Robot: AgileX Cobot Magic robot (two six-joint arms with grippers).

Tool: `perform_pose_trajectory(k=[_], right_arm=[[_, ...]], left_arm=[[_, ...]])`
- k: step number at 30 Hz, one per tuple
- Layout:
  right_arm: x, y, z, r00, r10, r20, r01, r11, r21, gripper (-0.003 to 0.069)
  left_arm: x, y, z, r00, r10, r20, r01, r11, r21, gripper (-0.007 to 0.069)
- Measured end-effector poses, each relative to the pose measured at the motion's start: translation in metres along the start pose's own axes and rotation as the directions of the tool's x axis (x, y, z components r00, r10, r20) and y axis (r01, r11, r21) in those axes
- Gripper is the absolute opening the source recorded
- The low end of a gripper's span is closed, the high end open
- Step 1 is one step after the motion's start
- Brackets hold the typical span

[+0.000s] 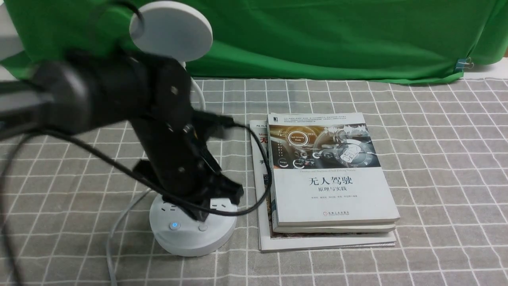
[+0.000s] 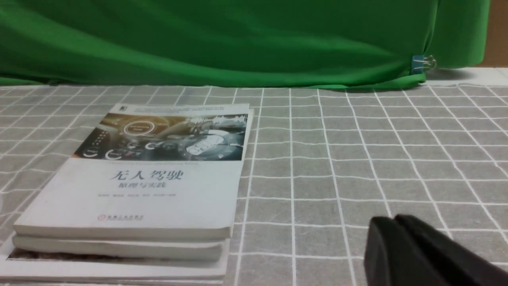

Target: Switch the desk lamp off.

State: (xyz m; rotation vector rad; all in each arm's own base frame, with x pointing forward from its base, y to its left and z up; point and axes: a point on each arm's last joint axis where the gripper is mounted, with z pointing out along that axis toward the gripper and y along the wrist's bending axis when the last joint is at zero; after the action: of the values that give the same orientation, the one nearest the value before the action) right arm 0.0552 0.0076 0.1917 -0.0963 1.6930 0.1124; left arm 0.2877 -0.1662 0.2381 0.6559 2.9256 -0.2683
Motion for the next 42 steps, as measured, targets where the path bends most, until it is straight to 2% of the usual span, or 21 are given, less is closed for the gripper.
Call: perform_pose_trajectory(k=[5, 9, 15, 16, 20, 22, 29, 36, 42], right_arm=[[0.000, 0.000, 0.000, 1.000, 0.000, 0.000, 0.000, 1.000, 0.000, 0.0036], [0.000, 0.000, 0.000, 1.000, 0.000, 0.000, 0.000, 1.000, 0.000, 0.0036], [0.000, 0.000, 0.000, 1.000, 0.000, 0.000, 0.000, 1.000, 0.000, 0.0036], [0.000, 0.000, 0.000, 1.000, 0.000, 0.000, 0.000, 1.000, 0.000, 0.0036], [0.000, 0.000, 0.000, 1.000, 0.001, 0.000, -0.001, 1.000, 0.000, 0.0036], [0.000, 0.000, 0.000, 1.000, 0.001, 0.000, -0.001, 1.000, 0.000, 0.0036], [0.000, 0.000, 0.000, 1.000, 0.001, 0.000, -0.001, 1.000, 0.000, 0.0036], [0.000, 0.000, 0.000, 1.000, 0.001, 0.000, -0.001, 1.000, 0.000, 0.0036], [0.000, 0.000, 0.000, 1.000, 0.001, 0.000, -0.001, 1.000, 0.000, 0.0036]], left_arm=[[0.035, -0.001, -0.022, 0.996, 0.002, 0.084, -0.002, 1.000, 0.001, 0.0019], [0.080, 0.001, -0.035, 0.970, -0.022, 0.243, 0.020, 1.000, 0.010, 0.0019], [0.137, 0.006, -0.046, 0.809, -0.046, 0.586, 0.033, 0.999, 0.032, 0.0019], [0.150, 0.009, -0.044, 0.761, -0.048, 0.647, 0.035, 0.999, 0.034, 0.0019], [0.178, 0.013, -0.042, 0.641, -0.041, 0.767, 0.030, 0.999, 0.029, 0.0019], [0.188, 0.015, -0.041, 0.587, -0.001, 0.809, 0.009, 1.000, -0.005, 0.0019], [0.200, 0.019, -0.034, 0.554, 0.145, 0.820, -0.058, 0.989, -0.136, 0.0019], [0.200, 0.020, -0.034, 0.538, 0.193, 0.821, -0.079, 0.981, -0.178, 0.0019], [0.199, 0.019, -0.041, 0.474, 0.217, 0.853, -0.082, 0.976, -0.203, 0.0019]])
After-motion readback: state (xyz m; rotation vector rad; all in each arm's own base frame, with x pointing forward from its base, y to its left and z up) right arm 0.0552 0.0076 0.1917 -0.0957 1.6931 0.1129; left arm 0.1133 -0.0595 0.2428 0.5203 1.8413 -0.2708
